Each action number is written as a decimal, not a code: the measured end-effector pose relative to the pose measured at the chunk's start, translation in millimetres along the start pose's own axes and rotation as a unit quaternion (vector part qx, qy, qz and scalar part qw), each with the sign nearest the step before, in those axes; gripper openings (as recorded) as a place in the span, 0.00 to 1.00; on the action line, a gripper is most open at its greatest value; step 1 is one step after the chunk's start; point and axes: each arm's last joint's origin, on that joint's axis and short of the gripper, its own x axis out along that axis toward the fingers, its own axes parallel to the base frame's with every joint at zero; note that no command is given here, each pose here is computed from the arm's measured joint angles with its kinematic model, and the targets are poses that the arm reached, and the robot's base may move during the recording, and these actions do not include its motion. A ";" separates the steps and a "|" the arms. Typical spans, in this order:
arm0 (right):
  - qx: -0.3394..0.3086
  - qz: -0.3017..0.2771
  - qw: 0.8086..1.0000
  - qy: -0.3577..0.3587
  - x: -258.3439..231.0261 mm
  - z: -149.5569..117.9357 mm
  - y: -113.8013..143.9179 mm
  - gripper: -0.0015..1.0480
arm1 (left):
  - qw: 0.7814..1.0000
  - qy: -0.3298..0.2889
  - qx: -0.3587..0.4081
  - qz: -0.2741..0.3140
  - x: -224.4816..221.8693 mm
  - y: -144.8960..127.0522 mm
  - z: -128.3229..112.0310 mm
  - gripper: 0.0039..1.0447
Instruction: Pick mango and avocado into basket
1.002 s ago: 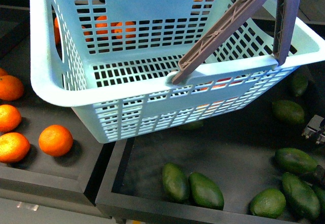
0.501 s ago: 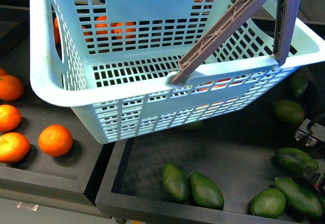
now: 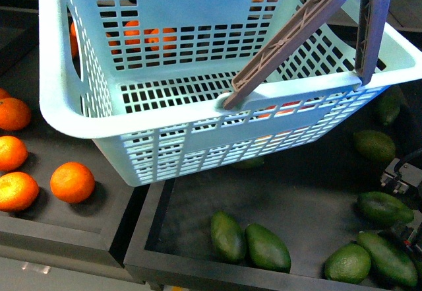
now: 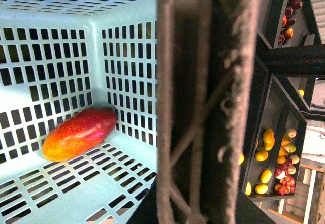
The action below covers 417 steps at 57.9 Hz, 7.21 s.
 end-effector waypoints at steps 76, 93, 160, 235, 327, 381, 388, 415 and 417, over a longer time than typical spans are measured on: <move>0.160 -0.082 0.951 -0.253 -151.2 11.7 -10.2 0.41 | 1.000 0.000 0.000 0.000 0.0 0.0 0.0 0.05; 0.166 -0.114 0.913 -0.356 -237.8 26.8 0.1 0.41 | 1.000 0.000 0.000 0.000 0.0 0.0 0.0 0.05; 0.217 -0.128 0.881 -0.400 -222.3 202.1 79.9 0.92 | 1.000 -0.001 0.000 0.002 0.3 0.6 0.0 0.05; 0.210 -0.288 0.786 -0.505 -278.1 42.2 207.7 0.02 | 1.000 0.002 0.000 0.000 0.6 0.1 -0.7 0.05; 0.207 -0.290 0.781 -0.513 -299.3 4.7 245.8 0.02 | 1.000 -0.001 0.000 0.002 0.4 0.8 0.2 0.05; 0.207 -0.290 0.782 -0.512 -299.0 4.5 245.8 0.93 | 1.000 0.000 0.000 0.001 0.5 0.5 -0.2 0.05; 0.208 -0.291 0.782 -0.511 -299.0 4.5 245.9 0.93 | 1.000 0.002 0.000 0.000 0.7 -0.3 -1.4 0.05; 0.207 -0.289 0.783 -0.510 -298.6 4.5 246.0 0.93 | 1.000 0.002 0.000 0.000 0.9 -1.0 -2.3 0.05; 0.207 -0.288 0.783 -0.510 -298.5 4.4 246.1 0.93 | 1.000 0.000 0.000 0.001 0.7 -0.1 -1.0 0.05</move>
